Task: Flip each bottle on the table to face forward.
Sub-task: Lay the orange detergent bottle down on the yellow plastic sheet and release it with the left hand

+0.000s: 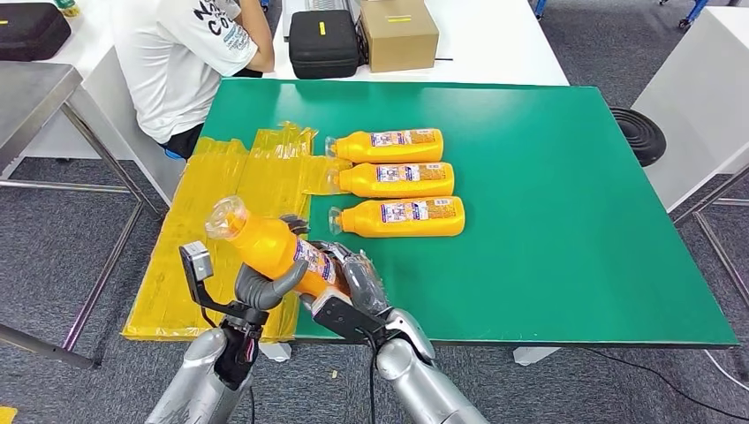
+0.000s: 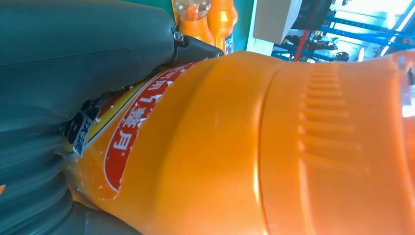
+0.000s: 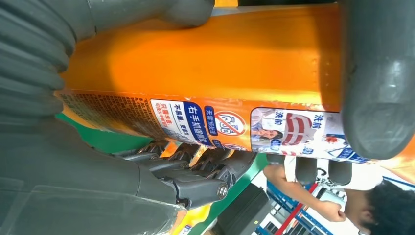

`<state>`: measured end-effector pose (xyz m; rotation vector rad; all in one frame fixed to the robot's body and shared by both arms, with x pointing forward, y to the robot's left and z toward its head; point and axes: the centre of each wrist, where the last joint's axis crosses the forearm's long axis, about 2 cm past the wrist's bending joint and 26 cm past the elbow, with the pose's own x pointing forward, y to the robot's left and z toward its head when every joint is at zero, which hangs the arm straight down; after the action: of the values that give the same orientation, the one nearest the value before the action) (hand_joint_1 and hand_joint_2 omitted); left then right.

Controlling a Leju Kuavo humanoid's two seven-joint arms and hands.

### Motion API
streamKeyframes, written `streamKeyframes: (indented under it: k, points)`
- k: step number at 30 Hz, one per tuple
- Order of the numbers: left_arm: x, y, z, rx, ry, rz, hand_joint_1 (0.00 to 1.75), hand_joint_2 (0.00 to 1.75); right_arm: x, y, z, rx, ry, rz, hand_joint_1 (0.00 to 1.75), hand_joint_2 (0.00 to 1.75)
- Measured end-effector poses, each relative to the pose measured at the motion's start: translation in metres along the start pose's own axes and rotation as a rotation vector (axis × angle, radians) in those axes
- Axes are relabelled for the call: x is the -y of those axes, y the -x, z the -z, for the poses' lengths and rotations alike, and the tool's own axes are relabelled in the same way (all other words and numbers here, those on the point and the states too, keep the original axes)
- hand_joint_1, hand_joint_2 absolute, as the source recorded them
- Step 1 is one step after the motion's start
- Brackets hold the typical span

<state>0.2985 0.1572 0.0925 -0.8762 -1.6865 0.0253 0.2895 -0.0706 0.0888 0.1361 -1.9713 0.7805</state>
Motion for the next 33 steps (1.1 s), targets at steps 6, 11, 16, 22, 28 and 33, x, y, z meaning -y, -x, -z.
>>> streamKeyframes:
  k: [6,11,16,22,28,33]
  points:
    - [-0.003,-0.003,-0.005,0.035,-0.031,-0.032,1.52,1.75,0.0,0.0,0.002,0.0,-0.024,-0.01,1.75,1.75]
    - [-0.004,-0.007,-0.007,0.066,-0.045,-0.047,1.7,1.75,0.0,-0.001,0.006,0.004,-0.038,-0.023,1.75,1.75]
    - [-0.005,-0.008,-0.008,0.075,-0.045,-0.054,1.75,1.75,-0.001,-0.001,0.007,0.001,-0.05,-0.035,0.11,1.75]
    - [-0.006,-0.012,-0.005,0.098,-0.044,-0.051,1.75,1.75,-0.004,0.003,0.001,-0.024,-0.073,-0.055,0.0,0.87]
    - [-0.007,-0.015,-0.003,0.105,-0.044,-0.007,1.47,1.75,-0.007,0.006,-0.004,-0.048,-0.069,-0.059,0.0,0.0]
    - [-0.009,-0.016,-0.001,0.101,-0.08,0.109,1.68,1.75,-0.008,0.008,-0.009,-0.063,-0.058,-0.062,0.0,0.0]
